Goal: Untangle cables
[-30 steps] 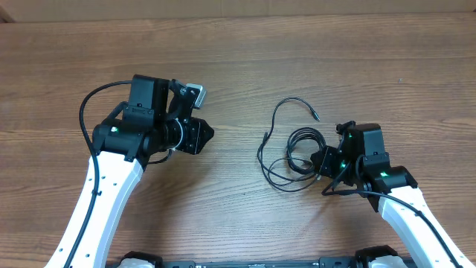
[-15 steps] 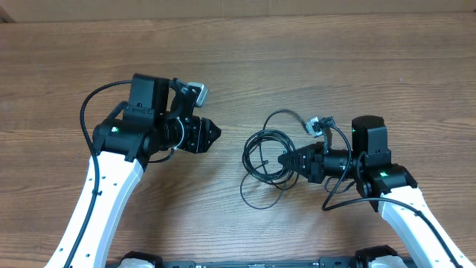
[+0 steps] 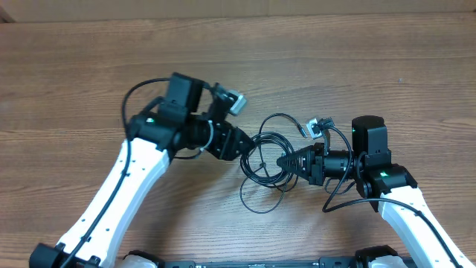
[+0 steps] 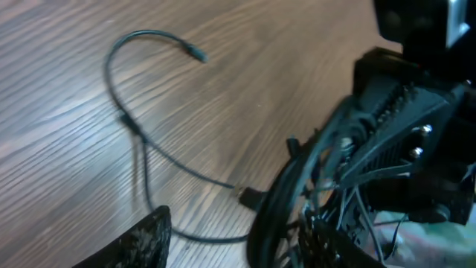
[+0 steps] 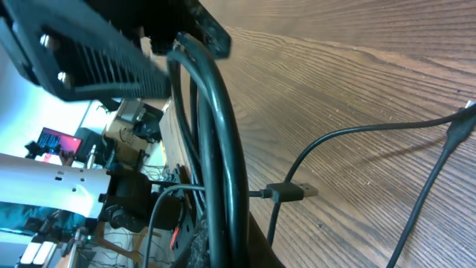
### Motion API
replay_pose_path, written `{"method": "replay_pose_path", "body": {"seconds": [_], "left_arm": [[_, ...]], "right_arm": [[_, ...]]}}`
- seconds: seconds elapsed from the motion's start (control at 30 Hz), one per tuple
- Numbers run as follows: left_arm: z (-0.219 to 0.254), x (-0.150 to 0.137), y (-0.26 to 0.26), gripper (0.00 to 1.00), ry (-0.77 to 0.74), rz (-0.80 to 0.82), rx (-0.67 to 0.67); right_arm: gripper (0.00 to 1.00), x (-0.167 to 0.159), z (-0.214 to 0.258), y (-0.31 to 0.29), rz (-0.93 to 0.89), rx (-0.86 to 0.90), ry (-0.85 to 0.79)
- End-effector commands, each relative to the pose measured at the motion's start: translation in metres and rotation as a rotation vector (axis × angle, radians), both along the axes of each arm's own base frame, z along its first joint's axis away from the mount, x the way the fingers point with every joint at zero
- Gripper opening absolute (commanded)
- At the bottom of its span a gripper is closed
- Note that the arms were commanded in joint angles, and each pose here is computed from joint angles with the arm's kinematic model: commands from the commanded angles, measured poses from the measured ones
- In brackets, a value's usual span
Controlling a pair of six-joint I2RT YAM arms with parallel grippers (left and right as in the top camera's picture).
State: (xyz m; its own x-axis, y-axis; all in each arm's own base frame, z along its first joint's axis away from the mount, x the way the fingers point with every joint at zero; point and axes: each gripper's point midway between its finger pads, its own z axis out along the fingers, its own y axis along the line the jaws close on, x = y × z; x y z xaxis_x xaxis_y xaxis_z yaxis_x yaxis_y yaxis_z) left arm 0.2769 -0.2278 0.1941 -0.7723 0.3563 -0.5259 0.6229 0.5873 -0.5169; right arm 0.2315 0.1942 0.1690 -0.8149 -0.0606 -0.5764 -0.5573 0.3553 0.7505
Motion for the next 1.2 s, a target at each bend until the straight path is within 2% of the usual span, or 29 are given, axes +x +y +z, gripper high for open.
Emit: {"method": "replay_pose_path", "body": {"seconds": [0.0,0.1,0.23,0.27,0.3,0.33,0.4,0.43,0.47,0.6,0.67,0.73,0.83,1.07,1.17], "left_arm": [[0.002,-0.005,-0.017,0.56,-0.03,-0.079,-0.028],[0.001,-0.006,-0.026,0.59,-0.045,-0.104,-0.035],[-0.004,-0.007,-0.033,0.57,-0.043,-0.123,-0.031],[-0.005,-0.007,-0.034,0.53,-0.039,-0.124,-0.029],[-0.007,-0.008,-0.035,0.44,-0.035,-0.127,-0.026],[-0.008,-0.007,-0.035,0.29,-0.033,-0.126,-0.025],[-0.009,-0.005,-0.033,0.12,-0.039,-0.119,-0.016],[-0.009,-0.002,-0.031,0.06,-0.048,-0.106,-0.005],[-0.009,0.001,-0.029,0.04,-0.05,-0.087,0.005],[0.002,0.015,-0.012,0.04,-0.087,0.001,0.023],[0.019,0.021,-0.003,0.04,-0.127,0.031,0.006],[0.038,0.027,0.006,0.04,-0.171,0.063,-0.017],[0.063,0.029,0.016,0.04,-0.218,0.101,-0.053],[0.07,0.024,0.028,0.04,-0.22,0.134,-0.045],[0.062,0.024,0.035,0.04,-0.201,0.162,0.004]], "right_arm": [[0.04,0.0,0.009,0.002,0.024,0.022,-0.031],[0.04,0.0,0.009,0.002,0.024,0.022,-0.031],[0.04,0.0,0.009,0.002,0.024,0.022,-0.031],[0.04,0.0,0.009,0.002,0.024,0.022,-0.031],[0.04,0.0,0.009,0.002,0.024,0.022,-0.032],[0.04,0.0,0.009,0.002,0.024,0.022,-0.031],[0.04,-0.001,0.009,0.002,0.024,0.022,-0.031],[0.04,0.0,0.009,0.002,0.024,0.022,-0.031],[0.04,0.0,0.008,0.002,0.021,0.019,-0.03],[0.14,0.01,-0.017,-0.011,-0.087,-0.109,0.02],[0.15,0.018,-0.041,-0.027,-0.189,-0.245,0.061],[0.26,0.025,-0.067,-0.052,-0.318,-0.409,0.113],[0.31,0.029,-0.092,-0.089,-0.509,-0.589,0.212],[0.33,0.032,-0.085,-0.078,-0.48,-0.521,0.201],[0.32,0.026,-0.07,-0.055,-0.371,-0.402,0.185]]}}
